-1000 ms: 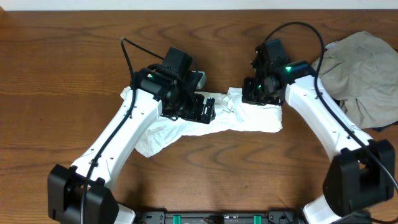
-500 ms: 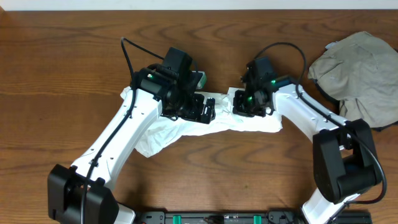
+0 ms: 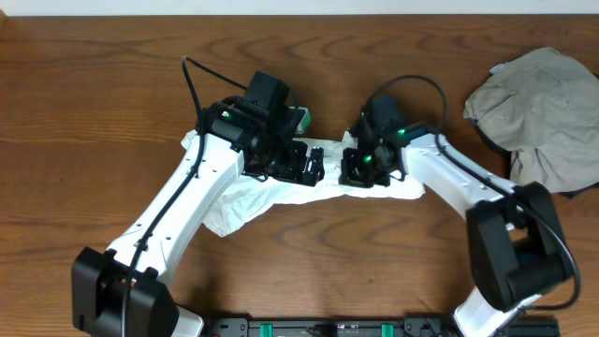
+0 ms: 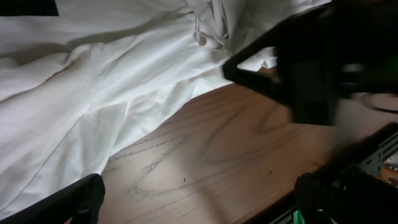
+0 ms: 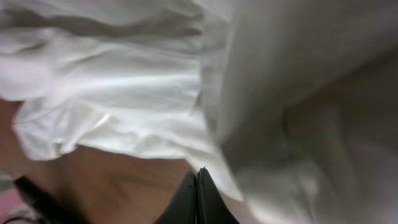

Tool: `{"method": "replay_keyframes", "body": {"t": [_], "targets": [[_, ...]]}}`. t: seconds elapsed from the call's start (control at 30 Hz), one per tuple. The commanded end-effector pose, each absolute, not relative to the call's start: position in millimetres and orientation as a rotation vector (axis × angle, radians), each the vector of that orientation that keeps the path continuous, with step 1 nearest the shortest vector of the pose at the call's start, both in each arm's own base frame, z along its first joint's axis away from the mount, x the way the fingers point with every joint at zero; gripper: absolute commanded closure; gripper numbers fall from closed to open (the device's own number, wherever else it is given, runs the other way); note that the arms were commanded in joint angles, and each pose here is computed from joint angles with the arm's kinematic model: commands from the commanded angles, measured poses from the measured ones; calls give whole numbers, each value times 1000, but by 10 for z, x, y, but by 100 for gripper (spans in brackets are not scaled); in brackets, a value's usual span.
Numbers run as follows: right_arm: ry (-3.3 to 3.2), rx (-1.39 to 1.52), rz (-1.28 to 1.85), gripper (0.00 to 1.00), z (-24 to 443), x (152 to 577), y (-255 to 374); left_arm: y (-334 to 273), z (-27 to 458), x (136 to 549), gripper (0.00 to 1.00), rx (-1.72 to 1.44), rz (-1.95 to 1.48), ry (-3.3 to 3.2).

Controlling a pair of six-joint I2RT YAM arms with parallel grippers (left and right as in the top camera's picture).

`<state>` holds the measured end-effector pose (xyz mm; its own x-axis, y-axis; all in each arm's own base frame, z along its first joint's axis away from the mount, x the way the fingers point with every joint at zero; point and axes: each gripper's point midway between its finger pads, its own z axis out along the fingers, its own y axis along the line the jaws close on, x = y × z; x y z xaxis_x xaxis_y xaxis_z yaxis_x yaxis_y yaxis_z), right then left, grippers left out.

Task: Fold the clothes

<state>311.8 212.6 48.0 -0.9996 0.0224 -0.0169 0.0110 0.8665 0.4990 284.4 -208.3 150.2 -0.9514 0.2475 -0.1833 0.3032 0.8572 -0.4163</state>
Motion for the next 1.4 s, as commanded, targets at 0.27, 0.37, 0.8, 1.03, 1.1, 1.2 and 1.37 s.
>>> {"method": "replay_keyframes", "body": {"t": [0.27,0.37,0.8,1.03,1.1,1.2,1.37], "targets": [[2685,-18,868,96,1578,3647,1448,-2106,1502,2847,1,439,-695,2909],[2714,-53,977,96,1352,3557,1461,-2106,1502,2848,1,439,-695,2909],[2866,24,1240,97,118,3352,1623,-2105,1502,2846,1,439,-695,2910],[2864,40,1281,99,32,3361,1593,-2106,1502,2847,1,439,-695,2909],[2809,15,1325,99,185,3406,1590,-2106,1502,2847,1,439,-695,2909],[2709,-18,1361,99,518,3480,1563,-2106,1502,2847,1,439,-695,2909],[2574,-59,1312,87,1017,3582,1432,-2106,1502,2847,1,439,-695,2909]]}}
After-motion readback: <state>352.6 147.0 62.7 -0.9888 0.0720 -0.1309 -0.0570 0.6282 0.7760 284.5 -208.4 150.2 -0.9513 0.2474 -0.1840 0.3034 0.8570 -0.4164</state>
